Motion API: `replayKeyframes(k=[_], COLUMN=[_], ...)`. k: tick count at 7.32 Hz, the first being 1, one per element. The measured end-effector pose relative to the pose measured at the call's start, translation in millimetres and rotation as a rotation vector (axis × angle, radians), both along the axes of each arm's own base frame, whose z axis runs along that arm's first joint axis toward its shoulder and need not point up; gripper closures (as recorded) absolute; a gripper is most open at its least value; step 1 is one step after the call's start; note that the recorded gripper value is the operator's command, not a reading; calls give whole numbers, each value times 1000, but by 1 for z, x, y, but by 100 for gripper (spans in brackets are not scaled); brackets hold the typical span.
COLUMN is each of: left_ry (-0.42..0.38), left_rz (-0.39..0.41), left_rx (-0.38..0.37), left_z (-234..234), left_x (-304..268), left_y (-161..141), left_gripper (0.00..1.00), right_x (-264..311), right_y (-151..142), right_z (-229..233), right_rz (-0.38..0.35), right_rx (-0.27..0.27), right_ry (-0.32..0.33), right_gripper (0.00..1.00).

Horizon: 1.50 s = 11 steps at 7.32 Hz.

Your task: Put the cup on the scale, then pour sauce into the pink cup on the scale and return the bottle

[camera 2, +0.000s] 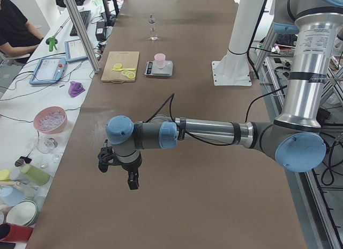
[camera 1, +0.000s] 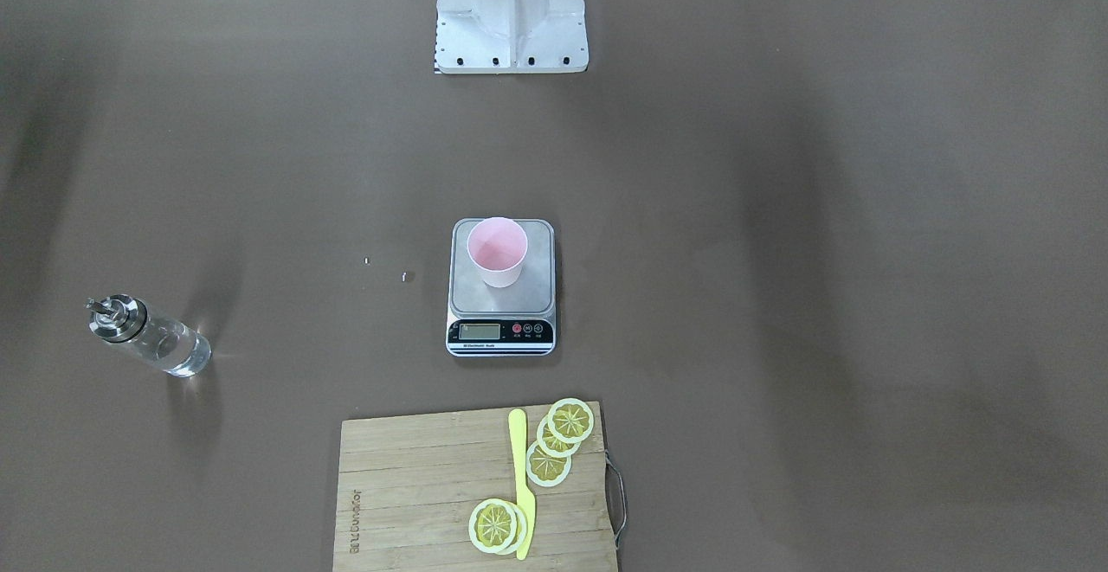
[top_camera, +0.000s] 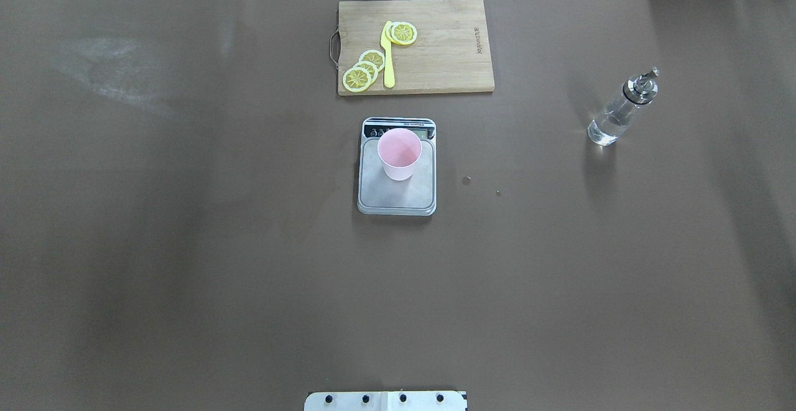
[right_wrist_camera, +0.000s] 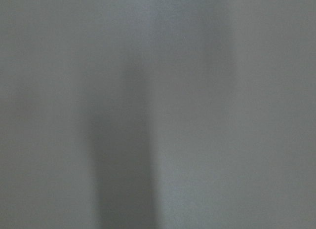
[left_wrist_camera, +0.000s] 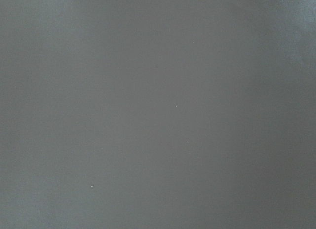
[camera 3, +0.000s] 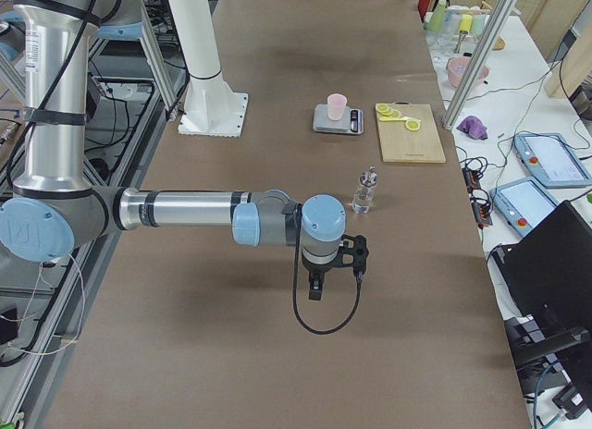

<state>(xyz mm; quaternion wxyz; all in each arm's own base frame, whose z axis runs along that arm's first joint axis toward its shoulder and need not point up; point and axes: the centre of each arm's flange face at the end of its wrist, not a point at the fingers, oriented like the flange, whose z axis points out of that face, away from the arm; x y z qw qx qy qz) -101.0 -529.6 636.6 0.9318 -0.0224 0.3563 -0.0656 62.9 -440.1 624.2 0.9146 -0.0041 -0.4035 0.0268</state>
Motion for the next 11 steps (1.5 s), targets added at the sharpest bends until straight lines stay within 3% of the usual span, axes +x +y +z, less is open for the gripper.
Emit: replayKeyframes(k=[3, 11], left_ry=[0, 0], left_rz=[0, 1], left_rx=[-3, -7], left_z=[2, 4], left_x=[0, 0], left_y=[0, 0], left_gripper=[2, 2], right_x=[4, 4], right_y=[14, 17], right_z=[-5, -4], right_rz=[-3, -4], right_rx=[-17, -18], right_ry=[26, 21], right_gripper=[0, 0])
